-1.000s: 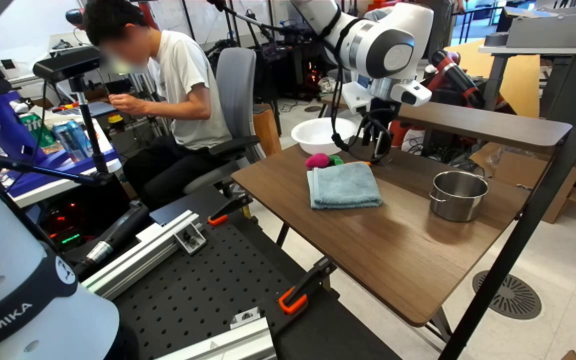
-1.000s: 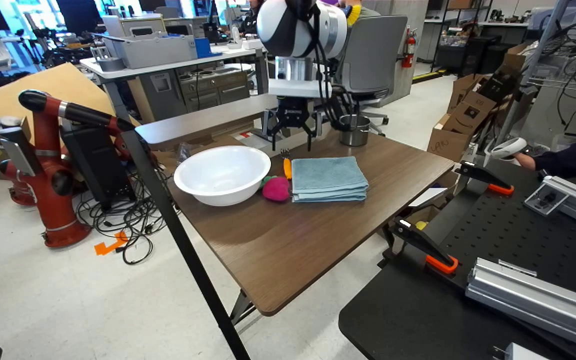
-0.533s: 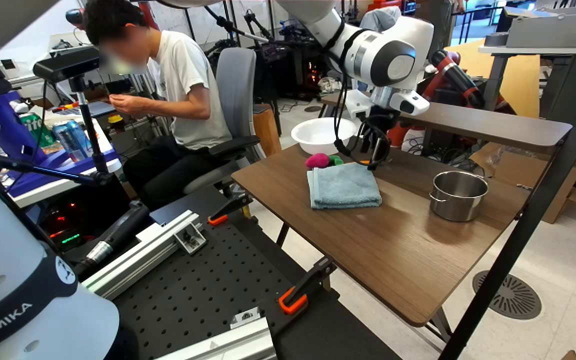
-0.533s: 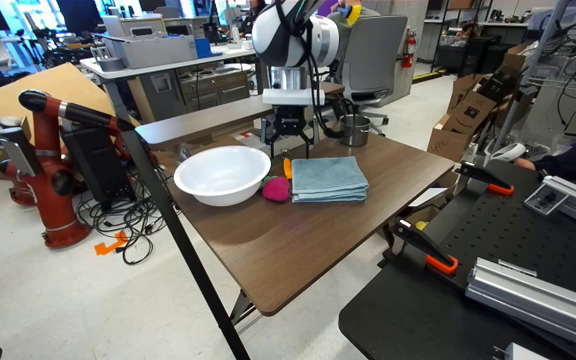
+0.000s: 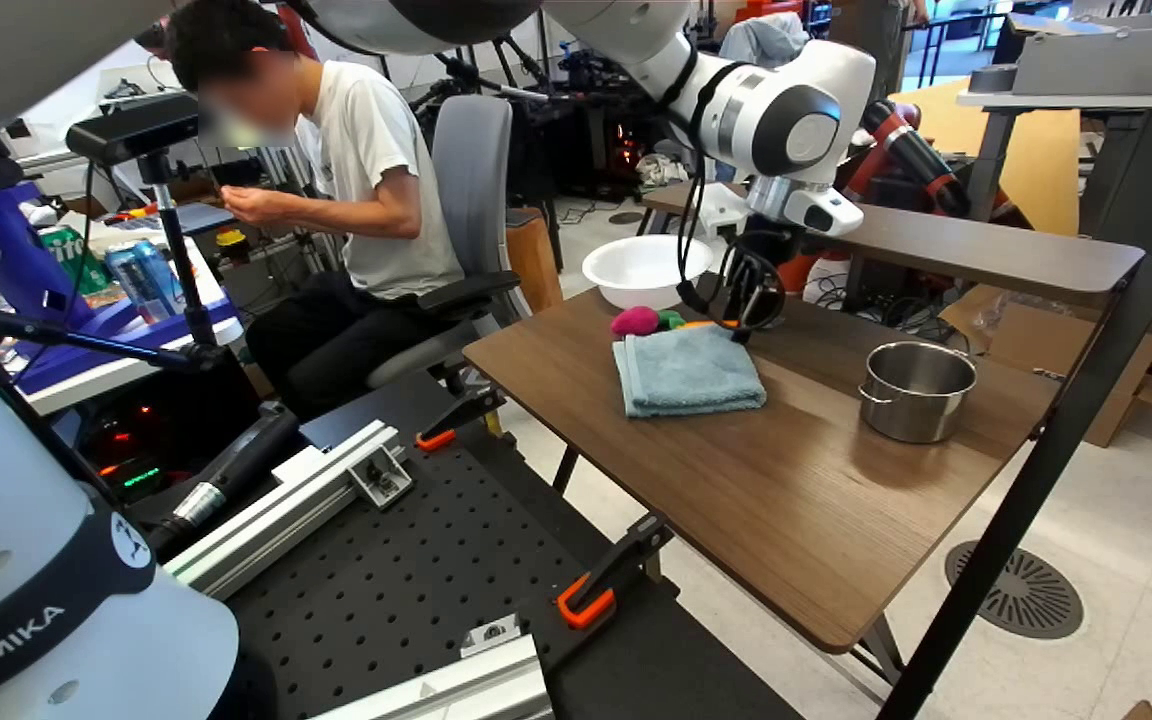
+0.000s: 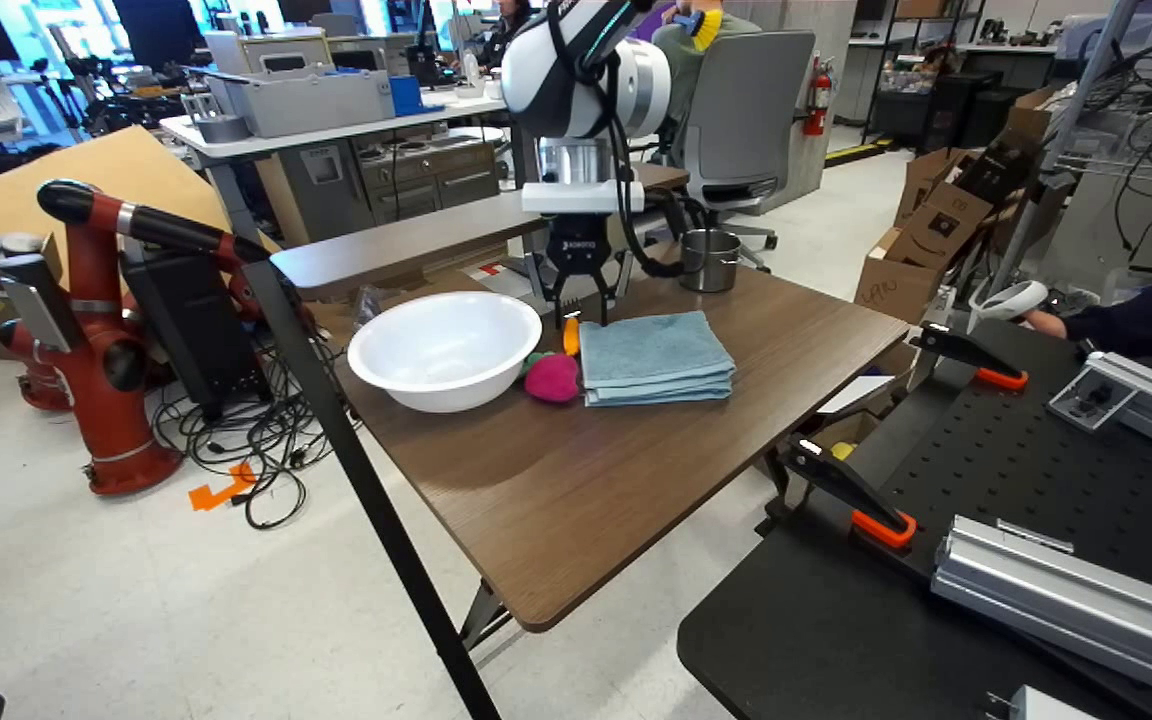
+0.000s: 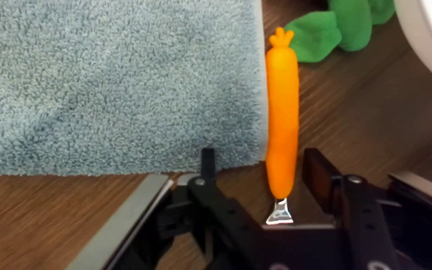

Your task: Move the fork away from the bowl

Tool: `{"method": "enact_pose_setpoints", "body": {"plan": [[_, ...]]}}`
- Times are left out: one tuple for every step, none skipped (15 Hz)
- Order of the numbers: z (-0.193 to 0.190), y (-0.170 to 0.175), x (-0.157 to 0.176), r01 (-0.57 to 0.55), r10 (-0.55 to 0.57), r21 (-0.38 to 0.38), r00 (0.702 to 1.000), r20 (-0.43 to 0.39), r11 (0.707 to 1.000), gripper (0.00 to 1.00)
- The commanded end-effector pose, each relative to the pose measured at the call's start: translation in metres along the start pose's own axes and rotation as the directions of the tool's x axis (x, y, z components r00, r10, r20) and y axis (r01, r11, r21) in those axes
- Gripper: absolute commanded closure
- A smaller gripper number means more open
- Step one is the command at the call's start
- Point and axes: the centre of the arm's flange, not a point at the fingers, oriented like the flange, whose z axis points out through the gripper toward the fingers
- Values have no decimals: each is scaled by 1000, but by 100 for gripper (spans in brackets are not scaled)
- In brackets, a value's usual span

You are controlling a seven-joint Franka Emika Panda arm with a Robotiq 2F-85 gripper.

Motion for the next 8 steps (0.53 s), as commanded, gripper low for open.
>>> {"method": "enact_pose_setpoints", "body": {"plan": [[-3,-13,17,-18,18,-21,1000,13,1000,12],[-5,-13,17,-18,19,-21,1000,11,1000,7],[-6,-12,18,-19,19,-22,1000,11,1000,1],[-7,-11,18,-18,18,-22,1000,9,1000,0],[-8,-11,18,-19,19,-22,1000,7,1000,0],[-9,-9,20,-20,20,-21,1000,4,1000,0],[-9,-8,21,-23,23,-22,1000,2,999,0],[-9,-7,23,-25,25,-25,1000,-1,999,0]]}}
